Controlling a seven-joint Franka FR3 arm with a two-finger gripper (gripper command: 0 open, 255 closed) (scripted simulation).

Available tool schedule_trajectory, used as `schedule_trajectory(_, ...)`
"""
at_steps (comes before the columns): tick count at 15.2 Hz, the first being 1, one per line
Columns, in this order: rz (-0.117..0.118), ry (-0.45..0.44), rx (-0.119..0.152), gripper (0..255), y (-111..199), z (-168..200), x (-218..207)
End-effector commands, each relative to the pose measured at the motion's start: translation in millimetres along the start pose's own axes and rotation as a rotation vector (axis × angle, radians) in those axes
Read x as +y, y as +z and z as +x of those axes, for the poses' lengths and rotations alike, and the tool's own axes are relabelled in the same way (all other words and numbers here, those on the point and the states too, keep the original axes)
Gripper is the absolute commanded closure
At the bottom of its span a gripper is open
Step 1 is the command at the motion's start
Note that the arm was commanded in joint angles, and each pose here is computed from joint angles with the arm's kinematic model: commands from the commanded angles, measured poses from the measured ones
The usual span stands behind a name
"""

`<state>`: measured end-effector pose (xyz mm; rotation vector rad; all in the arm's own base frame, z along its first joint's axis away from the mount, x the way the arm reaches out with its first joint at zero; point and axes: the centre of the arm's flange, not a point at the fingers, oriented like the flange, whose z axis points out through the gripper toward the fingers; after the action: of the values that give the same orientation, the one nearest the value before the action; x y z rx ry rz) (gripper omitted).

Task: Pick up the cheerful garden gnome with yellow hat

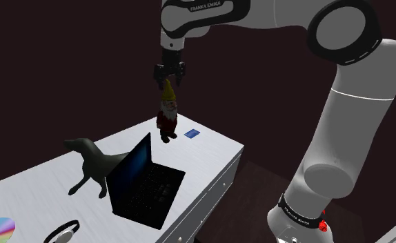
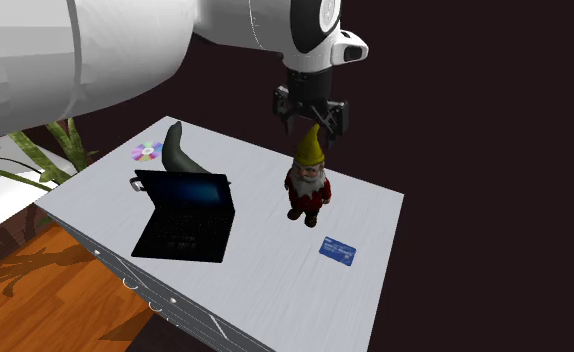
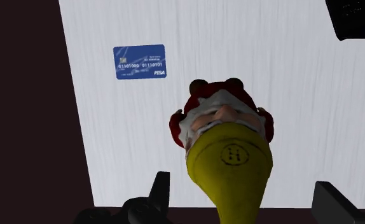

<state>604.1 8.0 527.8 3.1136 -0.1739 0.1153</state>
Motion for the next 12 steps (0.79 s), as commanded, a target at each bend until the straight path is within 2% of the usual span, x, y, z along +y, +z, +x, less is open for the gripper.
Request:
schedule_trajectory(1, 0.0, 0.0, 0.001, 0, 4.1, 0.4, 0.0)
schedule_trajectory(2, 0.0, 0.0, 0.001, 255, 3.3, 0.6, -0.1)
schedule_trajectory(12, 0.0, 0.0, 0.001, 255, -1.2, 0.8, 0.1)
